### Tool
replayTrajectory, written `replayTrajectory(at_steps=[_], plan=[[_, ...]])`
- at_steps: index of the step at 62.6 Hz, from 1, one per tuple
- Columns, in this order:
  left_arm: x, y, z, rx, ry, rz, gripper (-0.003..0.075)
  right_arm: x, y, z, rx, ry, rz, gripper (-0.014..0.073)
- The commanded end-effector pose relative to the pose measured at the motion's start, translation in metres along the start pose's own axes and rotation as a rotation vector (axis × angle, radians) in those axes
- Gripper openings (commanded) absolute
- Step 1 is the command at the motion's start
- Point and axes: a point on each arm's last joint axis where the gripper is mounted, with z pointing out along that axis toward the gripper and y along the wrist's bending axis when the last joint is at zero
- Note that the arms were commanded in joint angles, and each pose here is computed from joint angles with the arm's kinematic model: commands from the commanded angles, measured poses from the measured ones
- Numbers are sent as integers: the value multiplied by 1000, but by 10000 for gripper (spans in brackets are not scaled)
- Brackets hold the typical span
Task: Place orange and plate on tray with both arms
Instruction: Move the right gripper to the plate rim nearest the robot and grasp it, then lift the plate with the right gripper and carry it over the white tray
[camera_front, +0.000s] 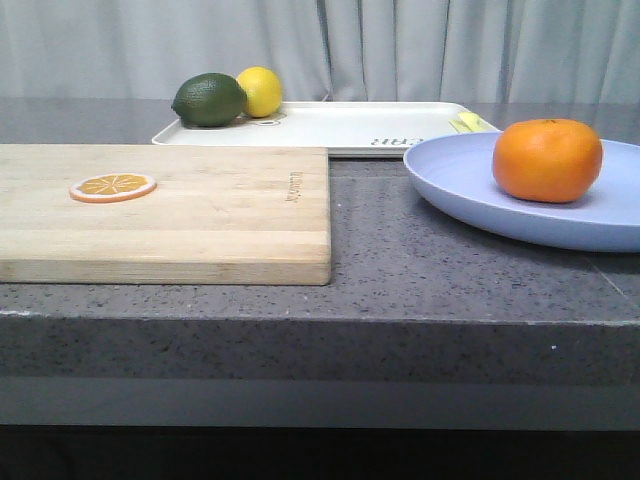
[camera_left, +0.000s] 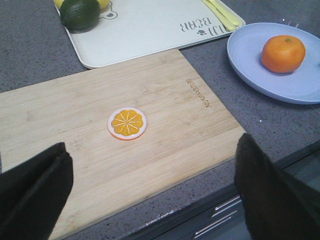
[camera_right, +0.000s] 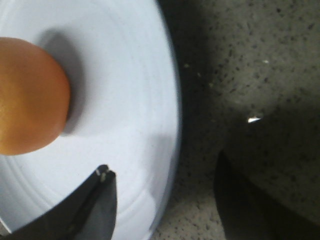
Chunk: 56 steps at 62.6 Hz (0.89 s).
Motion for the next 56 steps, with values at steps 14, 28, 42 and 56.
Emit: replayTrajectory(at_steps=[14,28,42,56], plan=[[-14,0,-5,1,-113,-17,640,-11,8,-6,-69,-61,-8,283],[-14,0,-5,1,-113,-17,640,-11,8,-6,-68,-63,-8,91],[-14,0,-5,2,-113,-17,640,-12,7,-6,-62,-75,-6,-45],[-14,0,-5,2,-113,-17,640,-13,8,-6,-68,-84,0,-109]])
